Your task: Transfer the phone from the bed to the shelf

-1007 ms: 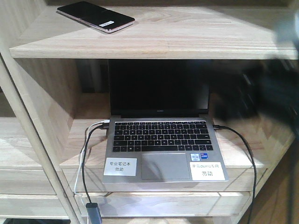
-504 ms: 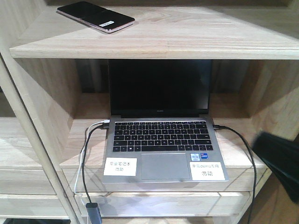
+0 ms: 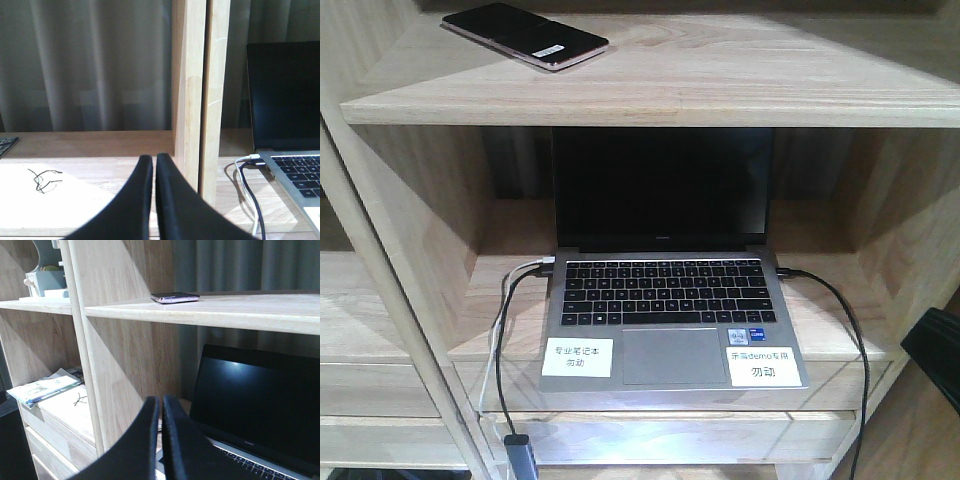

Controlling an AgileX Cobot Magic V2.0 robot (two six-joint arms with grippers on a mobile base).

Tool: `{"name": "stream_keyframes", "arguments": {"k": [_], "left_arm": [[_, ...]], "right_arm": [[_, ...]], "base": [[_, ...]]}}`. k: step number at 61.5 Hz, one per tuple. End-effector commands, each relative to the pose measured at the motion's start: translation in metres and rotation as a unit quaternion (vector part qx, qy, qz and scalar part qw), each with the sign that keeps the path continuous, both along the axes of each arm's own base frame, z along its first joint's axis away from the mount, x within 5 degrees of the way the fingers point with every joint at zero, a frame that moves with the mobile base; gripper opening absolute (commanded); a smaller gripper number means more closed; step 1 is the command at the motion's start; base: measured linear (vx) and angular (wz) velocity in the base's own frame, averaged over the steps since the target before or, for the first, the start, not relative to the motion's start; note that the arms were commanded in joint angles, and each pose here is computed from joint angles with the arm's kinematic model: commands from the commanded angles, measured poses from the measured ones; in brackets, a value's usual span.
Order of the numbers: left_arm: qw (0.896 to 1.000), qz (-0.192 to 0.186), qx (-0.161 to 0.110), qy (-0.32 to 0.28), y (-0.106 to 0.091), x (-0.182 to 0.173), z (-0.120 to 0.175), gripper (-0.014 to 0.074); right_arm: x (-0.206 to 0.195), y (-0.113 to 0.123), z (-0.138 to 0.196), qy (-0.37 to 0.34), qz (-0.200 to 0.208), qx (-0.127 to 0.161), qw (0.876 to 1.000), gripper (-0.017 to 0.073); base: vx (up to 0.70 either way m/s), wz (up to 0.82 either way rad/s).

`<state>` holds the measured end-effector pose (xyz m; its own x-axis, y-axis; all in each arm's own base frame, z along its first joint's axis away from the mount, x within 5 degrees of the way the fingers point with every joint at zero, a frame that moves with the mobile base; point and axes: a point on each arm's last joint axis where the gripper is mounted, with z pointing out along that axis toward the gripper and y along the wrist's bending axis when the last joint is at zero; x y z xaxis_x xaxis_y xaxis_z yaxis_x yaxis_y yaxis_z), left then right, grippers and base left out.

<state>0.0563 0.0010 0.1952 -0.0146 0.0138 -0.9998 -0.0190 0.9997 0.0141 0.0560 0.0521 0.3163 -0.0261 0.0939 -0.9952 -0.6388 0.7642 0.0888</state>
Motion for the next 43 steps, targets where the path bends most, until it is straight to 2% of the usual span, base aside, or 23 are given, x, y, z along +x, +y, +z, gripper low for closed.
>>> {"name": "stream_keyframes", "arguments": {"k": [1, 30, 43], "left_arm": [[0.999, 0.002, -0.008, -0.052, 0.0003, -0.0019, 0.0153, 0.0001], [0.999, 0.002, -0.008, -0.052, 0.0003, -0.0019, 0.0153, 0.0001], [0.999, 0.002, -0.008, -0.052, 0.0003, -0.0019, 0.0153, 0.0001]], "right_arm": [[0.0011, -0.002, 0.009, -0.012, -0.013, 0.013, 1.0, -0.0006], [0.0015, -0.0025, 0.0092, -0.013, -0.016, 0.013, 1.0, -0.0006], [0.0036, -0.0049, 0.0043, 0.007, -0.034, -0.005, 0.999, -0.0006]], "base": [[0.0, 0.0], [0.0, 0.0], [0.0, 0.0]]}}
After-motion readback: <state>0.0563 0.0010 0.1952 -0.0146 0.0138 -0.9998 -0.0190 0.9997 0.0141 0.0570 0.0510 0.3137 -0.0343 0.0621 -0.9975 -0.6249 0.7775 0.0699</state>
